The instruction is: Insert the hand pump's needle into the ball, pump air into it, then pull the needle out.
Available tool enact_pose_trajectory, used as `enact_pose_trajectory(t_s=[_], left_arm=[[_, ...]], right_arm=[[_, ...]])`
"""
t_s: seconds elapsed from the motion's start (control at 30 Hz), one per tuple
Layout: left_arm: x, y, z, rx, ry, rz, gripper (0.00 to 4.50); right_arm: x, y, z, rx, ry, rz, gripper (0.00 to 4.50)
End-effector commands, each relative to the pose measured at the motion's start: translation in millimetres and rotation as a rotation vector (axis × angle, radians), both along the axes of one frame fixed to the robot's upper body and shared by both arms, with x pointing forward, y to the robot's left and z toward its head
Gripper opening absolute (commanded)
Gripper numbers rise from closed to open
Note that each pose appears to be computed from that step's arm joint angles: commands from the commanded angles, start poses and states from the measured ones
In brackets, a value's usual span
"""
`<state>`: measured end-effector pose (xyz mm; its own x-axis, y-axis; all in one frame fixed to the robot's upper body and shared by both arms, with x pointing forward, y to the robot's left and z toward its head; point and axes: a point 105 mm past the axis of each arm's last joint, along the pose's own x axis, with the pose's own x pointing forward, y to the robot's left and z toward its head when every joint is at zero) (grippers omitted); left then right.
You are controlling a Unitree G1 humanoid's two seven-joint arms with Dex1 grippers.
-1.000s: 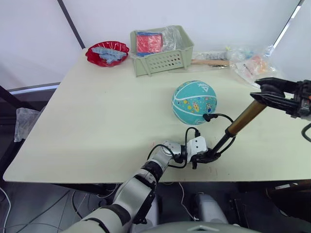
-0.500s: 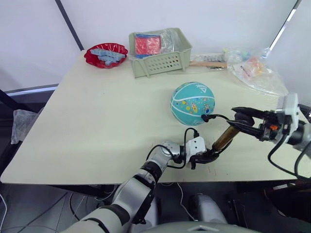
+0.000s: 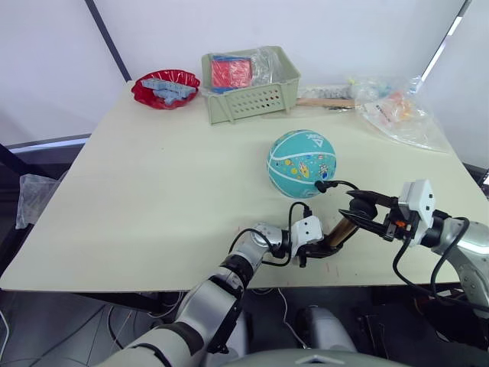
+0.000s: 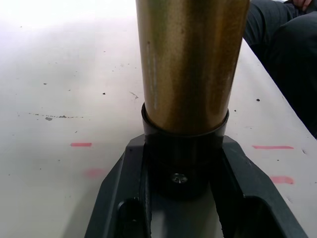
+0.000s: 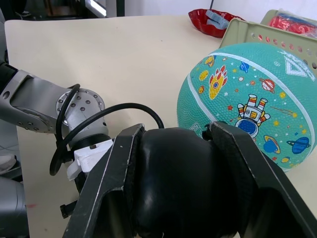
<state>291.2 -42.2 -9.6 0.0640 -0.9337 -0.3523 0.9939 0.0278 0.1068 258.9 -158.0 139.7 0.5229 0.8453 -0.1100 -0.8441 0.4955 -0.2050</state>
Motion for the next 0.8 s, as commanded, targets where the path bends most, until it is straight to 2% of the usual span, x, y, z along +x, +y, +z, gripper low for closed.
enact_pose_trajectory(t_s=[0.03,0.13,0.27,0.47,0.63,0.8], left_arm=[[-11.3,22.3,-34.6,0.112,0.108,0.038,1.15],[-12.0,22.5,-35.1,0.113,0.109,0.037,1.15],[-12.6,22.7,-35.5,0.114,0.108,0.033,1.15],[-14.1,22.1,-36.3,0.117,0.107,0.026,1.15],[-13.1,22.8,-36.1,0.119,0.103,0.028,1.15],[-13.0,22.8,-35.9,0.119,0.101,0.028,1.15]], right_arm=[[-1.1,-7.4,17.5,0.032,0.032,0.008,1.63],[-1.1,-10.1,40.2,0.057,-0.001,0.019,1.63],[1.2,-15.9,83.1,0.134,-0.060,0.023,1.63],[-1.6,-29.4,138.0,0.139,-0.137,0.032,1.63],[-4.4,-33.1,162.5,0.139,-0.171,0.027,1.63],[-6.2,-34.1,174.2,0.138,-0.185,0.024,1.63]])
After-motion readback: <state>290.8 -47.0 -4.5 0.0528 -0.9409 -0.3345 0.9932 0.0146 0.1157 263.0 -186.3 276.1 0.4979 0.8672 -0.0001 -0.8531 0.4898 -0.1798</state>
